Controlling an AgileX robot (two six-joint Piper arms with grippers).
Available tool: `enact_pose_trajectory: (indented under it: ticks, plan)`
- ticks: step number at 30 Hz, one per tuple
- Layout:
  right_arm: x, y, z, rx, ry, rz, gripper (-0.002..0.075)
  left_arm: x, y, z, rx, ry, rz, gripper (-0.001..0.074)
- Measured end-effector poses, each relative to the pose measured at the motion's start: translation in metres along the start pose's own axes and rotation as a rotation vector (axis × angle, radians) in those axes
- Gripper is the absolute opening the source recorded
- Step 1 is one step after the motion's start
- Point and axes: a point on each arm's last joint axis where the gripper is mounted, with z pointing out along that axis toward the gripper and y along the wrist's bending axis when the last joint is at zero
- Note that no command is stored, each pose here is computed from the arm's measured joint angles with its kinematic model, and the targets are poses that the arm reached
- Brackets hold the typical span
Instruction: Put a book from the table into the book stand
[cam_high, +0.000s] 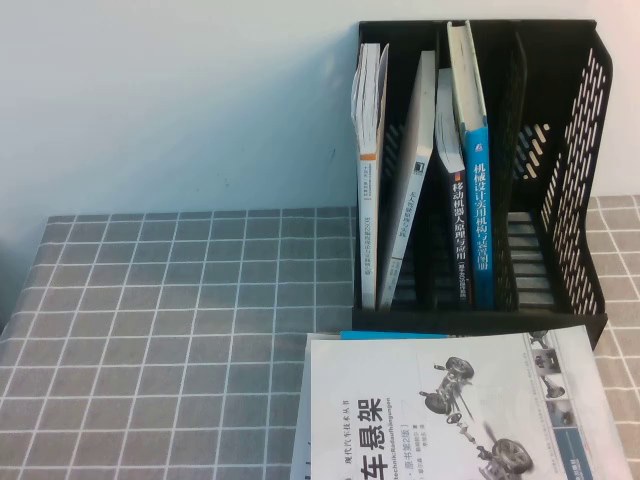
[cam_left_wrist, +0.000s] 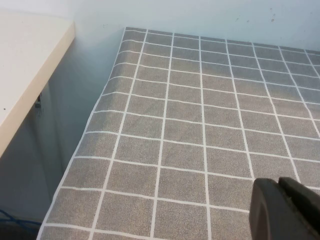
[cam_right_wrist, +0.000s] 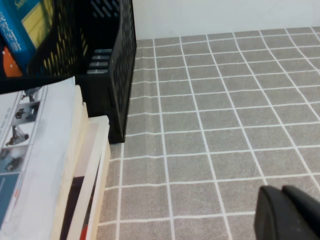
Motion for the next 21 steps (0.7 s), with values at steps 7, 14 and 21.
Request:
enact_pose_trajectory:
  ticks: [7,14,21]
  plan:
    - [0.0,0.0,0.0,0.0,0.0,0.0,-0.0003,-0.0002,0.0,0.0,0.001,-0.002,0.009,-0.0003]
    - [0.0,0.0,0.0,0.0,0.0,0.0,-0.0003,-0.0001,-0.0002,0.0,0.003,-0.001,0.011,-0.0003]
    - [0.0,0.0,0.0,0.0,0.0,0.0,-0.0003,-0.0002,-0.0005,0.0,0.005,-0.002,0.006,-0.0003]
